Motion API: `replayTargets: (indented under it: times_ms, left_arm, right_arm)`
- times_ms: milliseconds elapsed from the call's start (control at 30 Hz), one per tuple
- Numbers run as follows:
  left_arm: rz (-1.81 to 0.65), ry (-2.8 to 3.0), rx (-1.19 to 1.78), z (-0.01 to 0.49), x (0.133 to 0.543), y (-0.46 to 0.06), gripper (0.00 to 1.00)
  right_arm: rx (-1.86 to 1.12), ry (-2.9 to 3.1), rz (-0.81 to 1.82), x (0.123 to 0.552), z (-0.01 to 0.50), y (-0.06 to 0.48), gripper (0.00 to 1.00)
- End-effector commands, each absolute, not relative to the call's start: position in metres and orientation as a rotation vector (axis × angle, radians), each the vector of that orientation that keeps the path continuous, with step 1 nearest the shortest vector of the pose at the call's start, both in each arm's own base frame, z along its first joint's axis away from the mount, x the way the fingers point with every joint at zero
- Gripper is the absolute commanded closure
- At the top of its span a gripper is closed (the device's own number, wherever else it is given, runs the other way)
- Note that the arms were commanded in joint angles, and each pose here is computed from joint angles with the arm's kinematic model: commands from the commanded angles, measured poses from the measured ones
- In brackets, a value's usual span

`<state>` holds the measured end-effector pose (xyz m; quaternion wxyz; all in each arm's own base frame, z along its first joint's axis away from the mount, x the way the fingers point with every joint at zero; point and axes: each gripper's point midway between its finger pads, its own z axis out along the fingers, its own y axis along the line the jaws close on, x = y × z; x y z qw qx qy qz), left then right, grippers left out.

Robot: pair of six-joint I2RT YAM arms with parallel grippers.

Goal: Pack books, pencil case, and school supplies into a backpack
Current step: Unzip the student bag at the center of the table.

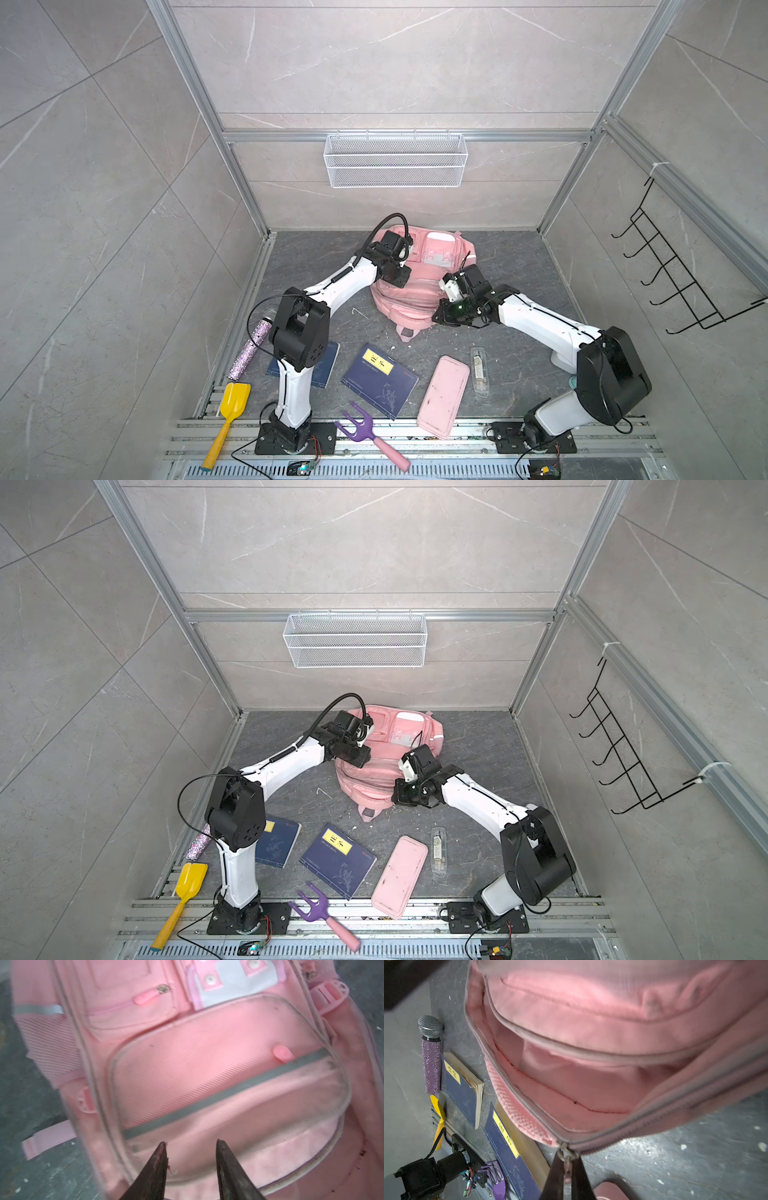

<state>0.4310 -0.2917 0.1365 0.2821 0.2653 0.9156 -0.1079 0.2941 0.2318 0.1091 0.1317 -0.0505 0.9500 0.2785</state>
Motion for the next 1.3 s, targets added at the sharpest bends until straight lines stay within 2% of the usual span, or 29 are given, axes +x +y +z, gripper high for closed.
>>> replayTargets:
  times_ms: [0,400,667,800,967,1167,1267]
  left_arm:
    - [-0.26,2.431,0.588,0.152,0.459,-0.279,0.58]
    - [-0.276,2.533,0.467,0.134,0.481,-0.266,0.56]
    - [-0.424,2.609,0.225,0.111,0.51,-0.242,0.56]
    - [-0.609,2.606,0.205,0.105,0.518,-0.254,0.56]
    - [-0.722,2.593,0.235,0.103,0.518,-0.269,0.56]
    - [-0.759,2.615,0.225,0.095,0.517,-0.273,0.56]
    - [-0.724,2.67,0.209,0.071,0.517,-0.27,0.56]
  right_arm:
    - [-0.162,2.797,0.79,0.279,0.112,0.217,1.0]
    - [-0.136,2.808,0.706,0.282,0.112,0.193,1.0]
    - [-0.129,2.806,0.714,0.284,0.11,0.193,1.0]
    - [-0.129,2.807,0.728,0.283,0.109,0.194,1.0]
    - [-0.135,2.809,0.739,0.282,0.108,0.196,1.0]
    - [-0.148,2.818,0.768,0.28,0.106,0.2,1.0]
    - [-0.161,2.821,0.772,0.279,0.106,0.202,1.0]
